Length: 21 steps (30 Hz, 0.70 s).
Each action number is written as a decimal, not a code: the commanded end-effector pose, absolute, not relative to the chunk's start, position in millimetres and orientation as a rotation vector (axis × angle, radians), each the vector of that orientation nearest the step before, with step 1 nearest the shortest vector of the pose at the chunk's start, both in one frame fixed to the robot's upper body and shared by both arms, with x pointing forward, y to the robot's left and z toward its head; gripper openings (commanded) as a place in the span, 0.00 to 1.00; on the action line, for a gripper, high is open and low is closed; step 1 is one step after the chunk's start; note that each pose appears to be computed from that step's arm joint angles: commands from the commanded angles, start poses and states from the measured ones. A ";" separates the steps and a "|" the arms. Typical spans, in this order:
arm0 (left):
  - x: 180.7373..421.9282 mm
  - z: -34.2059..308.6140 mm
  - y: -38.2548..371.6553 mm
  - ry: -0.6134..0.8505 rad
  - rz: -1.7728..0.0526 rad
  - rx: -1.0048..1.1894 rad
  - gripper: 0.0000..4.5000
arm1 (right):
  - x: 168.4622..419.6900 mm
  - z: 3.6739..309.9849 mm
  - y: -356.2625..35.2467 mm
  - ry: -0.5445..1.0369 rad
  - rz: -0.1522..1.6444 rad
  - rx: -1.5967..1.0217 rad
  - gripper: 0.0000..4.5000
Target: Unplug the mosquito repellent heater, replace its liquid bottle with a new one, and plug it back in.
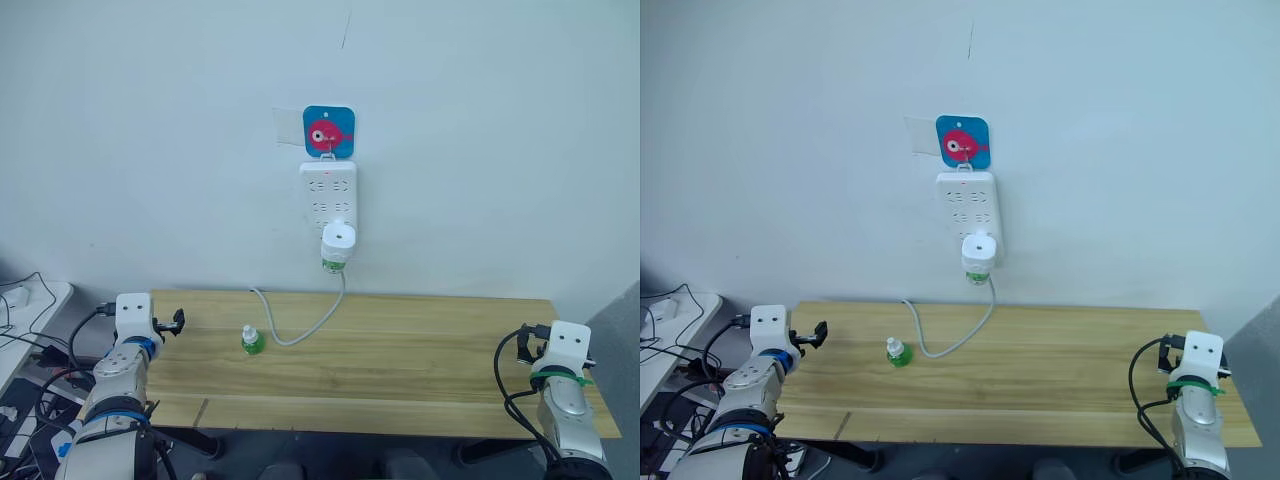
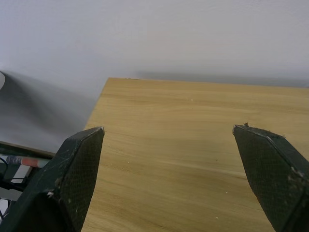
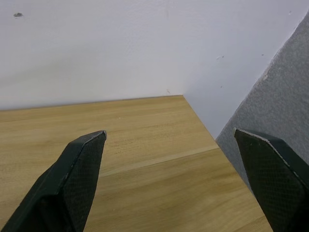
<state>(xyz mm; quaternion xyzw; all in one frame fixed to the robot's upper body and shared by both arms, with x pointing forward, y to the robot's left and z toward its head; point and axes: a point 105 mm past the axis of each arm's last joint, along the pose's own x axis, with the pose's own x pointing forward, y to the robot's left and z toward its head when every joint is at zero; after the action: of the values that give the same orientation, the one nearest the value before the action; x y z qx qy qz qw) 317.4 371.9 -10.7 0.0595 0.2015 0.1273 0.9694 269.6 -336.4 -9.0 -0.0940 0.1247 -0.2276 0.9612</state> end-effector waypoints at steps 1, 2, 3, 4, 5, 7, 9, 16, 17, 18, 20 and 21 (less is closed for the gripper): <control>325.7 7.4 378.3 0.361 0.267 0.172 1.00 | 274.5 6.2 -341.8 0.198 -0.477 -0.204 0.98; 327.3 9.7 377.2 0.351 0.260 0.175 1.00 | 275.4 6.9 -340.0 0.194 -0.474 -0.203 0.98; 328.7 11.6 376.3 0.340 0.255 0.171 1.00 | 276.2 7.2 -338.6 0.191 -0.469 -0.202 0.98; 329.5 12.7 375.7 0.332 0.254 0.162 1.00 | 276.6 7.3 -338.0 0.191 -0.466 -0.202 0.98; 329.6 13.1 375.8 0.330 0.255 0.161 1.00 | 276.4 6.4 -337.8 0.193 -0.464 -0.199 0.98; 329.8 13.0 375.4 0.330 0.250 0.152 1.00 | 276.1 4.8 -336.9 0.198 -0.457 -0.189 0.98; 329.5 12.1 373.9 0.326 0.238 0.125 1.00 | 276.5 4.4 -335.7 0.198 -0.447 -0.181 0.98; 329.7 14.3 368.1 0.305 0.164 0.060 1.00 | 278.9 8.6 -332.4 0.184 -0.427 -0.178 0.98; 330.4 15.5 367.3 0.302 0.152 0.056 1.00 | 278.6 7.6 -330.1 0.185 -0.418 -0.176 0.98; 331.7 17.7 366.3 0.295 0.138 0.049 1.00 | 278.5 6.4 -327.4 0.188 -0.405 -0.176 0.98; 334.2 22.3 363.4 0.282 0.100 0.045 1.00 | 278.1 6.1 -323.2 0.189 -0.385 -0.178 0.98; 335.8 25.0 361.2 0.275 0.075 0.041 1.00 | 278.3 7.5 -320.9 0.185 -0.373 -0.179 0.98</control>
<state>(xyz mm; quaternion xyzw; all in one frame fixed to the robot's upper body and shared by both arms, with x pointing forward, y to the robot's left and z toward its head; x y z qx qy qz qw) 322.8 357.1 -4.6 0.0123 0.1811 0.0518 0.9820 271.7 -325.7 -7.8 -0.0888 0.1202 -0.1969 0.9690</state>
